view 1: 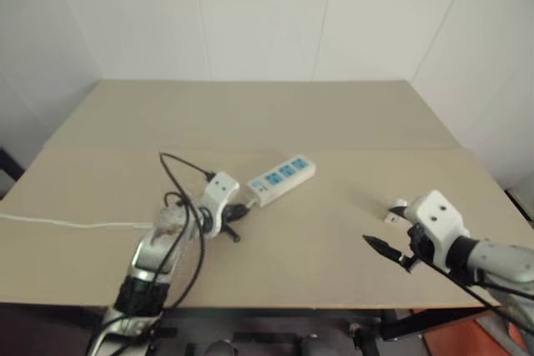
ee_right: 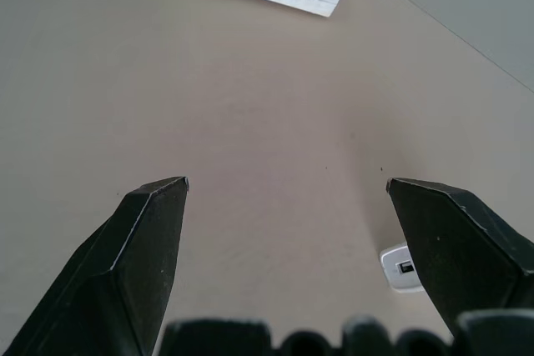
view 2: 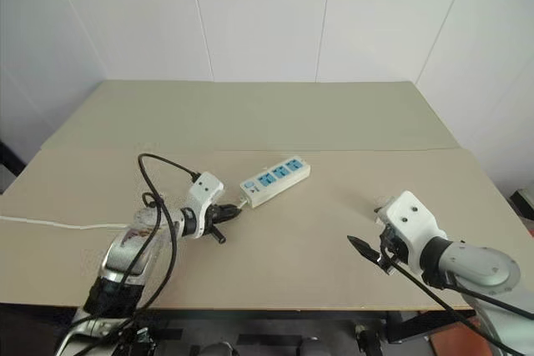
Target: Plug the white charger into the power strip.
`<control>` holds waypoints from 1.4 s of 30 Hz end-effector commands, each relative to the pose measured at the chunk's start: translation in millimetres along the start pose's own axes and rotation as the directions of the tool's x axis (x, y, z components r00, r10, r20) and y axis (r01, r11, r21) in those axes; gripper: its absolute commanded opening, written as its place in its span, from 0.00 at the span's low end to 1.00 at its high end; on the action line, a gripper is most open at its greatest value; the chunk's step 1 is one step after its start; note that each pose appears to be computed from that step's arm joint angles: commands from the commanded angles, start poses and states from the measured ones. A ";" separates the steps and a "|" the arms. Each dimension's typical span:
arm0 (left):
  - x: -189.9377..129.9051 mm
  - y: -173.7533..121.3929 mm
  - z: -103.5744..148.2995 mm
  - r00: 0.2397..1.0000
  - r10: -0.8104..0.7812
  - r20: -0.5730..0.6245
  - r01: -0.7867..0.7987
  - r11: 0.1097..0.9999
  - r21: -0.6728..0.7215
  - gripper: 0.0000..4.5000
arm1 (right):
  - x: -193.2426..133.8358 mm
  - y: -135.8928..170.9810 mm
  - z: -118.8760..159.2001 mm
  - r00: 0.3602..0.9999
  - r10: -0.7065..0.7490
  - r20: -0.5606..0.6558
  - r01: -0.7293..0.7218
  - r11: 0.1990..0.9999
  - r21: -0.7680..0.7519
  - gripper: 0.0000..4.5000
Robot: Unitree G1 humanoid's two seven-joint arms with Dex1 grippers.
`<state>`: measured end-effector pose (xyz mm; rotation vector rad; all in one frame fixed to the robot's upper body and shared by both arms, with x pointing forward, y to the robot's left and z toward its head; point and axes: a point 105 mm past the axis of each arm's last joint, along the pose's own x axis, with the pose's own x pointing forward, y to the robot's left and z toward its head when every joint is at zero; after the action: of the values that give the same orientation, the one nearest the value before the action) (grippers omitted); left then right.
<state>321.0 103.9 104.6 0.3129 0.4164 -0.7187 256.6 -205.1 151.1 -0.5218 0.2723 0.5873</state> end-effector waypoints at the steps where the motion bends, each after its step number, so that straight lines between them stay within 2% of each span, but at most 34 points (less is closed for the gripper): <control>1: -15.7 -17.5 12.3 0.999 0.032 0.008 -0.031 0.998 -0.057 0.01 | 0.4 -4.3 5.1 0.999 -0.026 0.026 0.027 0.999 -0.036 1.00; 5: -25.1 -35.8 7.3 1.000 -0.009 0.001 0.009 0.995 -0.103 0.01 | 3.1 -4.8 3.3 0.999 -0.027 0.030 0.029 0.999 -0.041 1.00; 8: -24.2 -34.0 2.8 1.000 0.007 -0.008 -0.008 0.994 -0.106 0.19 | 5.5 -5.1 2.7 0.999 -0.029 0.035 0.031 0.998 -0.050 1.00; 11: -25.6 -25.1 9.4 1.000 0.014 0.027 -0.012 0.998 -0.069 0.40 | 5.4 -4.6 2.2 0.999 -0.027 0.032 0.029 0.998 -0.061 1.00; 15: -44.3 -18.3 18.8 0.994 -0.094 0.056 0.092 0.995 0.037 0.68 | 2.4 -7.0 -0.1 0.999 -0.037 0.025 0.038 0.997 -0.062 1.00; 18: -64.7 -2.9 58.3 0.937 -0.207 0.281 0.249 0.961 -0.122 0.89 | 0.7 -8.3 -3.3 0.999 -0.042 0.016 0.043 0.997 -0.060 1.00; 19: -71.6 0.9 76.0 0.898 -0.231 0.373 0.299 0.945 -0.134 0.97 | 1.1 -8.0 -3.9 0.999 -0.041 0.014 0.042 0.997 -0.061 1.00; 20: -75.7 3.0 86.6 0.872 -0.242 0.425 0.325 0.936 -0.134 0.99 | 1.4 -7.9 -4.4 0.999 -0.041 0.014 0.041 0.997 -0.062 1.00; 22: -81.0 6.7 100.7 0.836 -0.227 0.499 0.273 0.962 -0.021 0.99 | 3.3 -6.8 -3.8 0.999 -0.037 0.018 0.038 0.997 -0.063 1.00; 25: -76.0 3.0 84.8 0.821 -0.256 0.509 0.245 0.965 0.092 0.99 | 6.0 -5.5 -2.8 0.999 -0.034 0.028 0.036 0.997 -0.063 1.00; 27: -75.1 -5.0 79.5 0.766 -0.312 0.562 0.261 0.950 0.172 0.99 | 7.1 -4.8 -4.4 0.999 -0.031 0.017 0.032 0.997 -0.074 1.00; 28: -73.9 -5.4 78.7 0.748 -0.307 0.589 0.277 0.950 0.144 0.99 | 7.1 -4.1 -5.2 1.000 -0.028 0.013 0.029 0.996 -0.082 1.00; 30: -78.5 -2.3 85.2 0.608 -0.214 0.765 0.189 0.974 0.122 0.99 | 7.1 -2.8 -3.7 1.000 -0.025 0.017 0.026 0.996 -0.090 1.00; 31: -75.1 -2.2 77.0 0.595 -0.211 0.776 0.183 0.975 0.125 0.99 | 6.9 -2.7 -2.2 0.999 -0.026 0.021 0.028 0.995 -0.091 1.00; 33: -63.4 -4.8 57.3 0.650 -0.267 0.712 0.213 0.963 0.167 0.99 | 6.6 -3.0 -0.6 0.999 -0.029 0.026 0.031 0.995 -0.091 1.00; 34: -58.4 -3.6 49.0 0.669 -0.254 0.698 0.236 0.964 0.124 0.99 | 6.3 -2.9 -0.7 0.999 -0.031 0.025 0.034 0.995 -0.091 1.00; 36: -54.2 -2.7 40.6 0.681 -0.222 0.698 0.241 0.968 0.073 0.99 | 4.9 -3.1 -1.9 0.999 -0.038 0.019 0.040 0.995 -0.089 1.00; 39: -48.1 -4.6 23.8 0.722 -0.250 0.645 0.242 0.965 0.103 0.99 | 2.5 -3.4 -3.1 0.999 -0.042 0.015 0.043 0.995 -0.089 1.00; 42: -41.5 5.5 9.7 0.738 -0.215 0.640 0.225 0.972 0.068 0.99 | 1.9 -3.3 -4.6 0.999 -0.047 0.010 0.048 0.995 -0.089 1.00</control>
<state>296.6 123.8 131.4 -0.0344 -0.1816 -1.0183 260.6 -210.3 135.2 -0.5797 0.2792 0.5701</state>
